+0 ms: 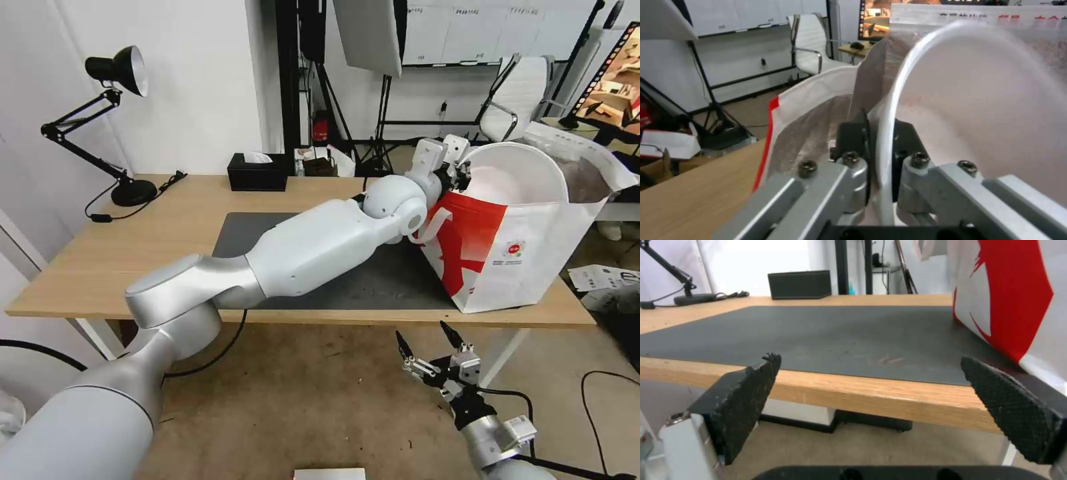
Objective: Pick up the trash from the table and place it into the takeout bag.
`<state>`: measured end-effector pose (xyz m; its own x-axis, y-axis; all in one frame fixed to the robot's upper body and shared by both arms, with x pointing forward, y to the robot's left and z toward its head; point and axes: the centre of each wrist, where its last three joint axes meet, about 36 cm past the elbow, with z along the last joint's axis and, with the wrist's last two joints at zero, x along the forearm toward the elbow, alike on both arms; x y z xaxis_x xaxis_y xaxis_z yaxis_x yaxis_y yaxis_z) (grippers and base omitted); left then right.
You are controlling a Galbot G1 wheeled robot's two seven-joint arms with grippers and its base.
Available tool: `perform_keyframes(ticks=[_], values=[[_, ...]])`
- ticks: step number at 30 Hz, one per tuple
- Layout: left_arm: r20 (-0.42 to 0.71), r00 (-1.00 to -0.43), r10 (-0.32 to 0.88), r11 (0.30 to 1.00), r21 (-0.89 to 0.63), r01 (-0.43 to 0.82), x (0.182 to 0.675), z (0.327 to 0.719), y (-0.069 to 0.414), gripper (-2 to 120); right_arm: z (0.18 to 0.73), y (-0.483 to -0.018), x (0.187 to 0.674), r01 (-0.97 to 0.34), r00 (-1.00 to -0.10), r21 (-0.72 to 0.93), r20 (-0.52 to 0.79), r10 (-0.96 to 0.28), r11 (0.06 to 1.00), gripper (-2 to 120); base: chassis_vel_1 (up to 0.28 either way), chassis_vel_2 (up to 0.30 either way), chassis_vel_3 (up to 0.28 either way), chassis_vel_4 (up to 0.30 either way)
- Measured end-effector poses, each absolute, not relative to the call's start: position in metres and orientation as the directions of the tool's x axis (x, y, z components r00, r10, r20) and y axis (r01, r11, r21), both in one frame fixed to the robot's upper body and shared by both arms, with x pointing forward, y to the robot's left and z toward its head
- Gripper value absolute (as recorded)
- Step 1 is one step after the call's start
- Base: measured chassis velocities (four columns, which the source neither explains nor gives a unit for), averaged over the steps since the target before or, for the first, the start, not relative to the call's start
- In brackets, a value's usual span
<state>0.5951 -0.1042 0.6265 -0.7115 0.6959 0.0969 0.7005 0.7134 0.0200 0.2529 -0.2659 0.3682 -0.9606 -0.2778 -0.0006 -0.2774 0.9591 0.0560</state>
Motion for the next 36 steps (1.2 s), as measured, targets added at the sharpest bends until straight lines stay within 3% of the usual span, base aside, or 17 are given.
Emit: perform_keyframes(ticks=[13,19,20,22,24,29,31,36], values=[[0.091,-0.708,0.700,0.710,0.012,0.704,0.579,0.627,-0.098,57,0.368,-0.266,0.253,-0.277,-0.961,0.056,-0.001,-0.278,0.959,100,0.000,0.000,0.000,0.000],[0.086,-0.709,0.700,0.711,0.011,0.703,0.578,0.628,-0.096,63,0.368,-0.266,0.253,-0.277,-0.961,0.056,-0.001,-0.278,0.959,100,0.000,0.000,0.000,0.000],[0.056,-0.721,0.691,0.721,0.015,0.693,0.573,0.636,-0.081,81,0.368,-0.266,0.253,-0.277,-0.961,0.056,-0.001,-0.278,0.959,100,0.000,0.000,0.000,0.000],[-0.004,-0.743,0.669,0.743,0.039,0.668,0.562,0.645,-0.032,91,0.368,-0.266,0.253,-0.277,-0.961,0.056,-0.001,-0.278,0.959,100,0.000,0.000,0.000,0.000],[-0.015,-0.748,0.664,0.748,0.043,0.663,0.559,0.645,-0.019,93,0.368,-0.266,0.253,-0.278,-0.961,0.056,-0.001,-0.278,0.959,100,0.000,0.000,0.000,0.000],[-0.070,-0.775,0.628,0.778,0.062,0.625,0.530,0.627,0.063,100,0.368,-0.266,0.253,-0.278,-0.961,0.056,-0.001,-0.278,0.959,100,0.000,0.000,0.000,0.000],[-0.086,-0.815,0.574,0.819,0.084,0.568,0.509,0.609,0.124,100,0.368,-0.266,0.253,-0.277,-0.961,0.056,-0.001,-0.277,0.959,100,0.000,0.000,0.000,0.000],[-0.115,-0.864,0.491,0.870,0.105,0.481,0.481,0.595,0.178,100,0.368,-0.266,0.253,-0.278,-0.961,0.056,-0.001,-0.278,0.959,100,0.000,0.000,0.000,0.000]])
